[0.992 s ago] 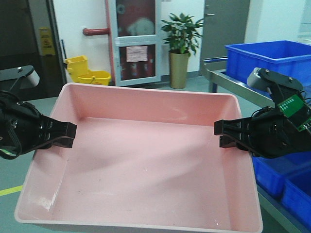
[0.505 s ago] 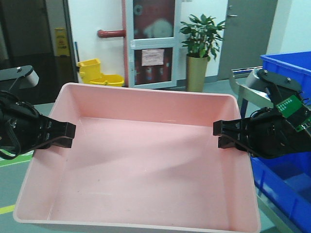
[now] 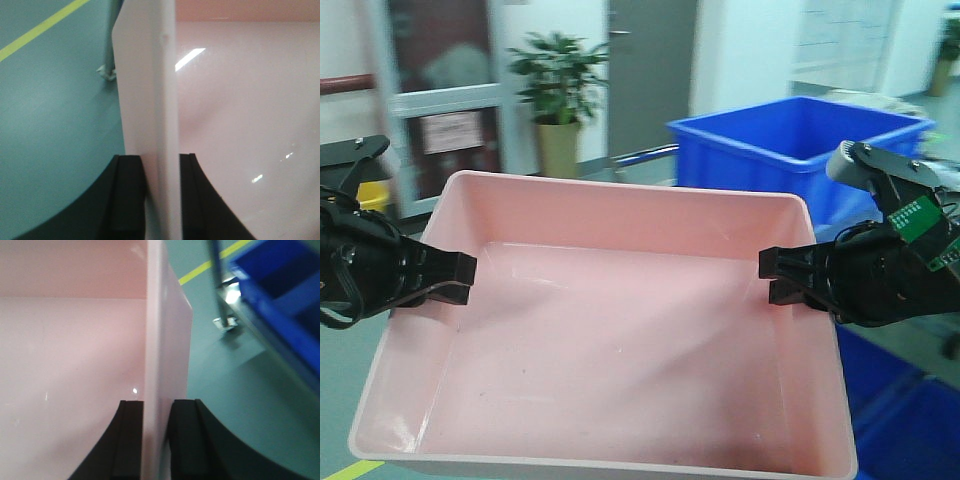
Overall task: Grab pink bin and stack on right shelf
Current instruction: 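Hold the pink bin raised in both grippers while the base drives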
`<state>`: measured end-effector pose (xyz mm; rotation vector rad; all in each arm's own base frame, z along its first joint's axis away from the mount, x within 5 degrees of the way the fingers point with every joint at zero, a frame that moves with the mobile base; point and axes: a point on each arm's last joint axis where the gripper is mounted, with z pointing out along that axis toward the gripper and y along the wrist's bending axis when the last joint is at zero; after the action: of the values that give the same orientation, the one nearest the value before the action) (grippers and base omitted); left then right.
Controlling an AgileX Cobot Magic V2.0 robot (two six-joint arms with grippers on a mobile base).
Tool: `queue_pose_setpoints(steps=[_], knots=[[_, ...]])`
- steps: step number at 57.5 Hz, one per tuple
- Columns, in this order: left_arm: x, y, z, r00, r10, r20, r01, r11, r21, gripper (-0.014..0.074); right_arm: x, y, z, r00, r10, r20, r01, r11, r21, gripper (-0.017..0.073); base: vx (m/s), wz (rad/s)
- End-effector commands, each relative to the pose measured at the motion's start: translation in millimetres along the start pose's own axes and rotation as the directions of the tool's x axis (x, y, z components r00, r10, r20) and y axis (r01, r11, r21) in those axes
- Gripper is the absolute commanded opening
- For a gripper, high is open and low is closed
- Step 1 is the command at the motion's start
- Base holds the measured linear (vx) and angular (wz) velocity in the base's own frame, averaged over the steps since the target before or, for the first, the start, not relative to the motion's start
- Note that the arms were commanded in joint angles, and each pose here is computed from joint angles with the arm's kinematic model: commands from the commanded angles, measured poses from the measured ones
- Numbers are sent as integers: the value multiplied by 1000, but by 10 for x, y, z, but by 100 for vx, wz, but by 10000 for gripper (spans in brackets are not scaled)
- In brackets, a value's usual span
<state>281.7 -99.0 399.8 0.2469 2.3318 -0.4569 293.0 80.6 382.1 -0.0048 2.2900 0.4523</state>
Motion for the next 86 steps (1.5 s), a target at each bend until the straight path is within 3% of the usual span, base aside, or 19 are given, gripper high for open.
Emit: queue_pose_setpoints(steps=[1,37,86], knots=[[-128,-72,-241,991,-7,132,3,999,32,-8,-187,27,-222,986,-26,166,27,1000,-5,-8,32,-92],[-128,-71,-241,991,-6,132,2,1000,31,-8,-187,27,-222,986,-26,165,27,1000,-5,-8,28,-78],[-128,-72,-241,991,-7,132,3,999,32,-8,-187,27,-222,986,-26,165,27,1000,-5,-8,23,-47]])
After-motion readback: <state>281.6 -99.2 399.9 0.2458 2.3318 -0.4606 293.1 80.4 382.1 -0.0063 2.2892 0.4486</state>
